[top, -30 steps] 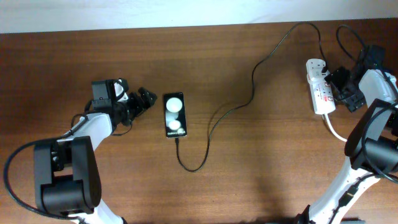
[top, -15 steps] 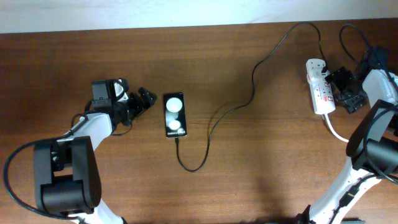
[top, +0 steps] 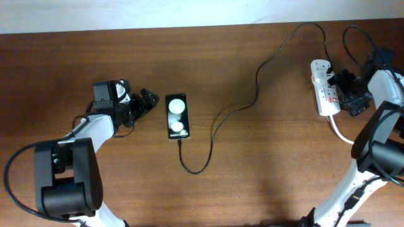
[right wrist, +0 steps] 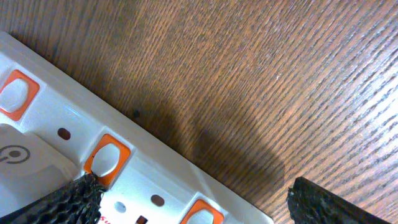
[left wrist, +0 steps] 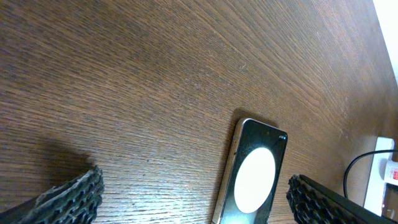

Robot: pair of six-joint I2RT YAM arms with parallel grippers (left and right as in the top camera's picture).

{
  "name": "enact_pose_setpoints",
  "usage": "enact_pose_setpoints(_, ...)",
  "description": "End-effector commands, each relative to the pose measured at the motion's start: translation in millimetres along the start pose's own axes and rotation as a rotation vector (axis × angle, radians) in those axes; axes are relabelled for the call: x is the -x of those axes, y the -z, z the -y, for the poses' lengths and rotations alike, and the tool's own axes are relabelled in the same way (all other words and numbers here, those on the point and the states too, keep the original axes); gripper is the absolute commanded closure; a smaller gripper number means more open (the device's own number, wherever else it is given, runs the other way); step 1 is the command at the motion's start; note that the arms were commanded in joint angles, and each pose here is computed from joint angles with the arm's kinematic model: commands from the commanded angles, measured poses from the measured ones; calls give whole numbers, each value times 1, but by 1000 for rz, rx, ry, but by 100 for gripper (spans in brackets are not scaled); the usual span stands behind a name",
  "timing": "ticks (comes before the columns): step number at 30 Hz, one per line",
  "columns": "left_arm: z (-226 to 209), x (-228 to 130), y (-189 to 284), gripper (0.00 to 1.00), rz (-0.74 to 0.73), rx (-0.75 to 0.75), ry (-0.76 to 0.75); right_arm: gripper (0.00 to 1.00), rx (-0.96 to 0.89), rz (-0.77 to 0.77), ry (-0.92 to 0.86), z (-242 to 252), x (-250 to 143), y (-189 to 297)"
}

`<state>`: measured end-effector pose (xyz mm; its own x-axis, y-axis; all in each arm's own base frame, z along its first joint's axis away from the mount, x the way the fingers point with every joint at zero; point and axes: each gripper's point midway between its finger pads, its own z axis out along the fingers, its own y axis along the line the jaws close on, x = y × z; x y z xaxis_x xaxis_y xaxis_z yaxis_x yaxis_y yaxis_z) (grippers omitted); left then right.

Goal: Plug charger to phone and switch on socket
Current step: 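Press the red switch on the power strip with the right gripper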

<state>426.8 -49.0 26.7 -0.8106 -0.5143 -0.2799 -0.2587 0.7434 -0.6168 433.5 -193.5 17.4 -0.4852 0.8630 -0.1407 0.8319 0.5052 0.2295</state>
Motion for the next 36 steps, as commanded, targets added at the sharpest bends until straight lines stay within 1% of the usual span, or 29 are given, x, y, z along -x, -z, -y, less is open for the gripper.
enact_pose_setpoints(1,-23,-15,-8,1,-36,68,30,1,-35,-69,30,3,-21,-21)
enact_pose_setpoints(5,-23,-15,-8,1,-36,68,30,1,-30,-61,4,10,-12,-18)
enact_pose_setpoints(8,-23,-15,-8,1,-36,68,30,1,-69,-104,-55,32,-6,-1)
enact_pose_setpoints(10,-23,-15,-8,1,-36,68,30,1,-65,-76,-59,34,3,0)
enact_pose_setpoints(12,-23,-15,-8,1,-36,67,30,1,-120,-8,-50,41,15,0)
enact_pose_setpoints(13,-23,-15,-8,1,-36,67,30,1,-107,7,-47,38,19,-1)
enact_pose_setpoints(15,-23,-15,-8,1,-36,67,30,1,-51,2,-24,20,15,-4)
enact_pose_setpoints(19,-23,-15,-8,1,-36,68,30,1,-36,45,46,-10,9,-7)
enact_pose_setpoints(21,-23,-15,-8,1,-36,68,30,1,-92,85,69,-9,10,-7)
enact_pose_setpoints(26,-23,-15,-8,1,-36,67,30,1,-99,81,69,-8,9,-7)
enact_pose_setpoints(28,-23,-15,-8,1,-36,67,30,1,-92,56,69,-9,3,-8)
enact_pose_setpoints(30,-23,-15,-8,1,-36,68,30,1,-38,5,69,-17,-7,-9)
enact_pose_setpoints(36,-23,-15,-8,1,-36,67,30,1,-48,-23,67,-14,-13,-9)
